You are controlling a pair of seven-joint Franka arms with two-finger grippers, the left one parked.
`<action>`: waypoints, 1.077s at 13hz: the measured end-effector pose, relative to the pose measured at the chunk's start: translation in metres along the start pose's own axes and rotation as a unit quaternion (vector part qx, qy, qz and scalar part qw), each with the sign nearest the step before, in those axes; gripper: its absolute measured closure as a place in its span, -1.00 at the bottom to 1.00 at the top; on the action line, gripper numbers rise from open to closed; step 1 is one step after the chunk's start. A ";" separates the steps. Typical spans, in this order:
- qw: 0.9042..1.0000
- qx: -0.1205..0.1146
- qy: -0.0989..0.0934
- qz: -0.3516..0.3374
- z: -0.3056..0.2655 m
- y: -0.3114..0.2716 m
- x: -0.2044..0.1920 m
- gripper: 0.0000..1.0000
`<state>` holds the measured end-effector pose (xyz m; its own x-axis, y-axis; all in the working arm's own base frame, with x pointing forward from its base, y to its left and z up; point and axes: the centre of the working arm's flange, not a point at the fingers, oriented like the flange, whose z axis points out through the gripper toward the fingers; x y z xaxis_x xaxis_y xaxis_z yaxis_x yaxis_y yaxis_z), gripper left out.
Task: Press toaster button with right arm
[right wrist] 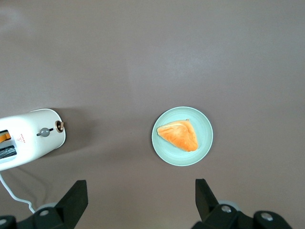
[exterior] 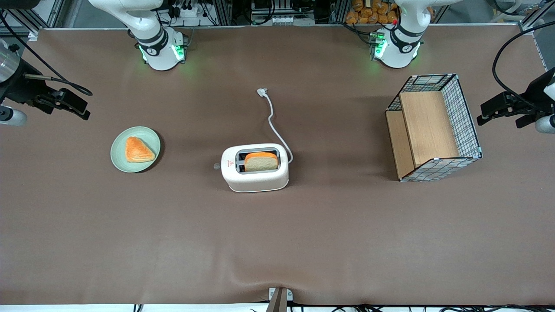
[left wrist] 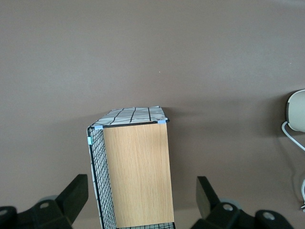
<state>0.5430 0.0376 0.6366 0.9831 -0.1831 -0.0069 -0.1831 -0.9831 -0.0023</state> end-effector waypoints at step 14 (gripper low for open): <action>1.000 -0.002 0.000 -0.016 0.008 0.041 0.016 -1.00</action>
<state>0.5515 -0.0057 0.6284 0.9884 -0.1517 -0.0077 -0.1517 -0.9884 0.0007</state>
